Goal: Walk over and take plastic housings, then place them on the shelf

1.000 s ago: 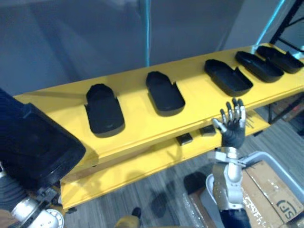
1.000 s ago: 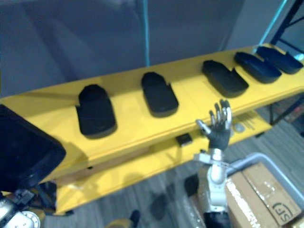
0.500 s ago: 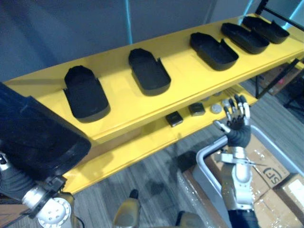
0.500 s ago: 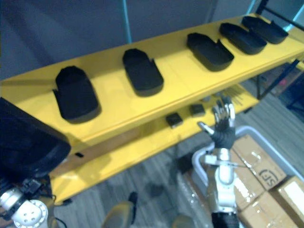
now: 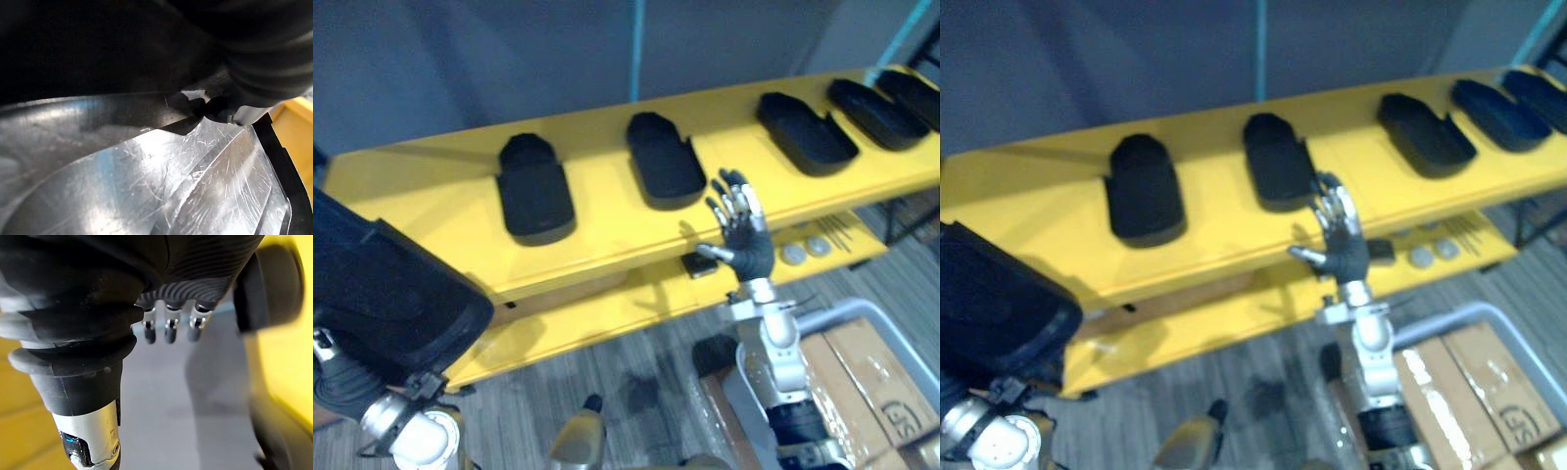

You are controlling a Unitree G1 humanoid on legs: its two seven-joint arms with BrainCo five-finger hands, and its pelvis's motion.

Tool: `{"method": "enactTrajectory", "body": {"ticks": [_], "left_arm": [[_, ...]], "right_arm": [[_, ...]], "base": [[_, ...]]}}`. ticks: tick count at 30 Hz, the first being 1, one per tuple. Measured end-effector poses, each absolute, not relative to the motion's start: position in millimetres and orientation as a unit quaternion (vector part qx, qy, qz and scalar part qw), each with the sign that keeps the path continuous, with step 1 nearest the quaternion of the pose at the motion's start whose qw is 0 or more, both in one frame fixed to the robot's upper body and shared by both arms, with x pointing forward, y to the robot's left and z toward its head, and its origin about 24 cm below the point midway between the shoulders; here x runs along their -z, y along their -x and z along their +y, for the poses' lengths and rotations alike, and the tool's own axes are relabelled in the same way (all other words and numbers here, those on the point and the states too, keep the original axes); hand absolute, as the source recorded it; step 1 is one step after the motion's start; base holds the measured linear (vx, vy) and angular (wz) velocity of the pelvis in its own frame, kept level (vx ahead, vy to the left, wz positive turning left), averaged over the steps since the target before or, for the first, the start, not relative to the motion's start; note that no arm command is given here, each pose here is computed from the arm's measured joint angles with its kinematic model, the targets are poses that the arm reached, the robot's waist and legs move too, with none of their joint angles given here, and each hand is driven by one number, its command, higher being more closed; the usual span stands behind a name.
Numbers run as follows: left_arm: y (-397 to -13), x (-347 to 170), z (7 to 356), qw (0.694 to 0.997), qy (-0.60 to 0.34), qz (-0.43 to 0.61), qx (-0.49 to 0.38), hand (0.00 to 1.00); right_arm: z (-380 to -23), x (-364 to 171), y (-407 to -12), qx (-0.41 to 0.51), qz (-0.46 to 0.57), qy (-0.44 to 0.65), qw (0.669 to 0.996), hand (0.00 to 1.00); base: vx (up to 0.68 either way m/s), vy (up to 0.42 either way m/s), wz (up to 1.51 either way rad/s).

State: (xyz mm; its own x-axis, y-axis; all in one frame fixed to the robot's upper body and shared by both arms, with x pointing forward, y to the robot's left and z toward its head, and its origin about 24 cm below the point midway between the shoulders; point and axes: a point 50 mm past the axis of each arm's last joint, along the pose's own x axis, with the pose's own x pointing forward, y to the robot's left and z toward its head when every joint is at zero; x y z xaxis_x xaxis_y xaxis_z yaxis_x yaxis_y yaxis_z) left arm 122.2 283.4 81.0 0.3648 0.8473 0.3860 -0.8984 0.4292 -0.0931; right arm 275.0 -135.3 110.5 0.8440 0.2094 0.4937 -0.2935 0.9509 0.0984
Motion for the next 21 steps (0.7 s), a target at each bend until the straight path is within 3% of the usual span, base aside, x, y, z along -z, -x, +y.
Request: {"method": "enactTrajectory", "body": {"ticks": [7, 13, 21], "left_arm": [[-120.4, -78.3, 284.8, 0.841, -0.052, -0.186, -0.505, 1.00], [-165.6, -101.5, 259.0, 0.886, -0.031, -0.255, -0.386, 1.00], [-183.6, -124.4, 244.2, 0.894, -0.047, -0.321, -0.310, 1.00]], "right_arm": [[-138.0, -98.2, -268.7, -0.105, -0.224, -0.073, 0.966, 0.00], [-158.2, -72.2, -245.5, -0.074, -0.181, -0.070, 0.978, 0.00], [-169.2, -102.8, -251.2, -0.066, -0.268, -0.055, 0.959, 0.00]], "base": [[-0.07, 0.048, 0.06], [0.00, 0.028, 0.21], [-0.11, 0.030, -0.29]]}}
